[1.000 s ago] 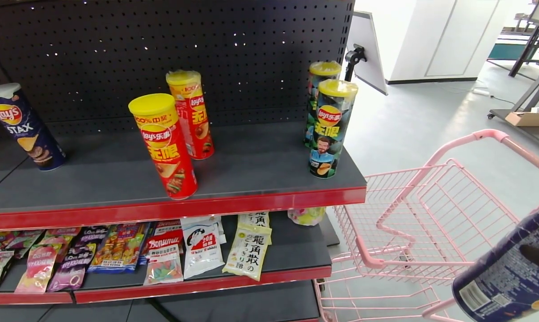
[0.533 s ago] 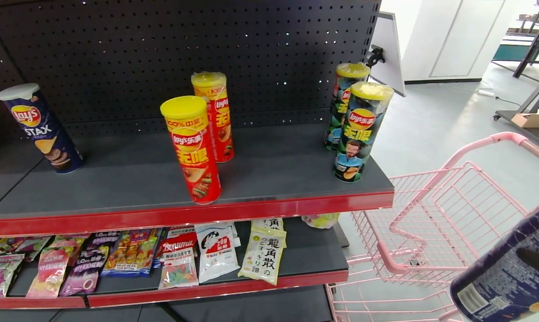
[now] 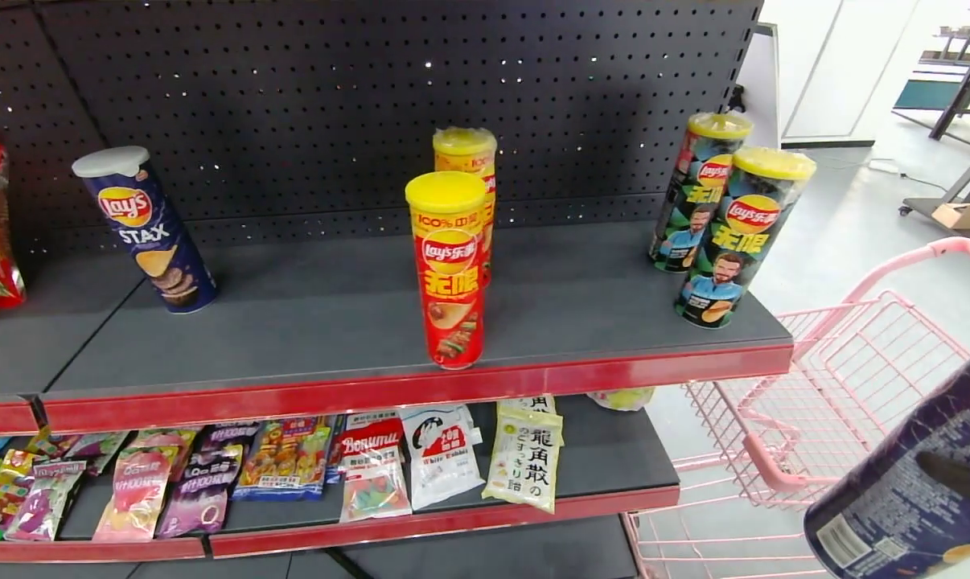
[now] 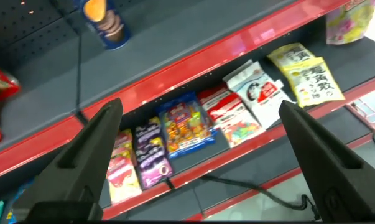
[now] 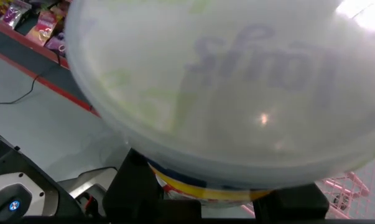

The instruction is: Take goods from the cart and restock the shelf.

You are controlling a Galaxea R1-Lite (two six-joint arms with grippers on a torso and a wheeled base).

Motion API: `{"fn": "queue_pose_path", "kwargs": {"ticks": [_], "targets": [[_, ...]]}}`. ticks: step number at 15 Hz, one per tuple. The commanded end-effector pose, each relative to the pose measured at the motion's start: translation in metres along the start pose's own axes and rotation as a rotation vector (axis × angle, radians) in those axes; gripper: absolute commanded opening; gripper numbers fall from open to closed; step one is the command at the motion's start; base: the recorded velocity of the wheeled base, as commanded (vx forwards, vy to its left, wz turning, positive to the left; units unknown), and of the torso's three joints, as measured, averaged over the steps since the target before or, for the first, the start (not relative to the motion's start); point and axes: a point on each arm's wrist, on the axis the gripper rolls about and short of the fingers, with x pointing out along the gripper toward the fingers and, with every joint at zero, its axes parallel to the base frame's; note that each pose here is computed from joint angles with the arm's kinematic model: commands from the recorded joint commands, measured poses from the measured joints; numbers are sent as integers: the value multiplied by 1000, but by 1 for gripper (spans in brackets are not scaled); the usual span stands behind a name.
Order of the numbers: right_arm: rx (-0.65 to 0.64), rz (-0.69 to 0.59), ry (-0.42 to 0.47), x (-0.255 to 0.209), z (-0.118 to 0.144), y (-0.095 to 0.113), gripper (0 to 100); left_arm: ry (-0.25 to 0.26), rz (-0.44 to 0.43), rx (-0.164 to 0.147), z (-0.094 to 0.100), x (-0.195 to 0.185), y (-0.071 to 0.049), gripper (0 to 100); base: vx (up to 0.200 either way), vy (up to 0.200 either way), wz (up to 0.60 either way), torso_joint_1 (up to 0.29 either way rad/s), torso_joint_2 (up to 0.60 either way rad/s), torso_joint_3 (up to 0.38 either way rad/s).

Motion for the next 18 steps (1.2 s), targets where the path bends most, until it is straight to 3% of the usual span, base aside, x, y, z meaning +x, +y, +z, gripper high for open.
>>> {"fn": "queue_pose_path", "kwargs": {"ticks": [1,11,18], "targets": [[-1,4,8,2,-1,0,0,1,0,2,0,0,0,100,0,200,0,-2,12,12],[-40,-14,45,8,-6,-2,0,2,-1,0,0,0,0,100,0,200,0,2,2,2],[-26,54,10,9,1,-1,0,2,-1,2,1,1,0,100,0,200,0,-2,5,2]]}}
